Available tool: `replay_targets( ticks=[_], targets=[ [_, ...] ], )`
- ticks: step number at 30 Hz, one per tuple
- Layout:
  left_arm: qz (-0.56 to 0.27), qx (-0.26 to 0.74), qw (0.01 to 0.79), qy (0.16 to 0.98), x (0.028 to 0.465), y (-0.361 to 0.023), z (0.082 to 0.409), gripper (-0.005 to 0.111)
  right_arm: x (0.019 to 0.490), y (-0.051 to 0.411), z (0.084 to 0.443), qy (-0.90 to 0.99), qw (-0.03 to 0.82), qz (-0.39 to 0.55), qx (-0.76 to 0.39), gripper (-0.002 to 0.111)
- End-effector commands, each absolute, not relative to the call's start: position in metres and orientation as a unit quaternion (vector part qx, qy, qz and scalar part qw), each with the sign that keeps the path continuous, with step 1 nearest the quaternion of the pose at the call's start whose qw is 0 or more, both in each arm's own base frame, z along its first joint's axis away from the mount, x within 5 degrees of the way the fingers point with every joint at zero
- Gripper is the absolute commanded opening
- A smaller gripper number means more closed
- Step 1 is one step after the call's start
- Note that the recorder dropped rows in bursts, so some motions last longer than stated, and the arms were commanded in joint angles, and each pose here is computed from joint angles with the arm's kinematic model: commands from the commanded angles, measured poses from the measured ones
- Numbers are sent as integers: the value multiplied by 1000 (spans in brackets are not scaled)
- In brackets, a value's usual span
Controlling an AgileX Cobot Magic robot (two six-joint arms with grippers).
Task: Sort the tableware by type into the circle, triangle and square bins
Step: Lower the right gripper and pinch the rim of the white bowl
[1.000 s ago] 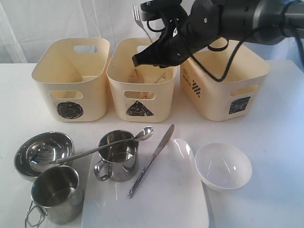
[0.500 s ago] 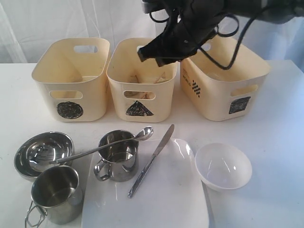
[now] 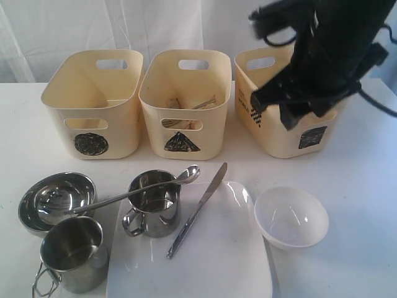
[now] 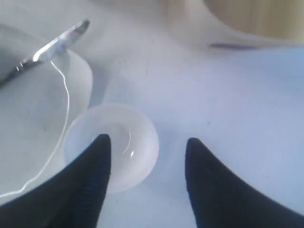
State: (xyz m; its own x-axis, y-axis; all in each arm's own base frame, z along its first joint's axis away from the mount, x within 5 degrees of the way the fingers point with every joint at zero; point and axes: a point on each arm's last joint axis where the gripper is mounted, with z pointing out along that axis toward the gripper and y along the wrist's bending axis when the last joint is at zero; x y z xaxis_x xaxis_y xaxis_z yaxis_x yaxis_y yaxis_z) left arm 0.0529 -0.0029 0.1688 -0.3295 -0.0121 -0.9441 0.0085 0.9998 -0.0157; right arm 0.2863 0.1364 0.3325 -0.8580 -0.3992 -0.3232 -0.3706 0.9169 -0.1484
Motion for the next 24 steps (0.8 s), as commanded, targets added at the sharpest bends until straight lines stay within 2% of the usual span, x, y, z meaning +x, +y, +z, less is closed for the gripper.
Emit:
replay_targets(
  ticks=[1, 8, 14, 24],
  targets=[
    [-13, -2, 583, 813, 53, -3, 169, 0, 273, 127, 293, 977, 108, -62, -176, 59],
    [-13, -2, 583, 813, 53, -3, 169, 0, 251, 109, 242, 981, 24, -114, -157, 62],
    [-13, -2, 583, 813, 53, -3, 169, 0, 246, 105, 220, 984, 41, -121, -122, 62],
    [-13, -2, 583, 813, 53, -3, 169, 0, 252, 110, 213, 989, 100, -81, -70, 62]
  ],
)
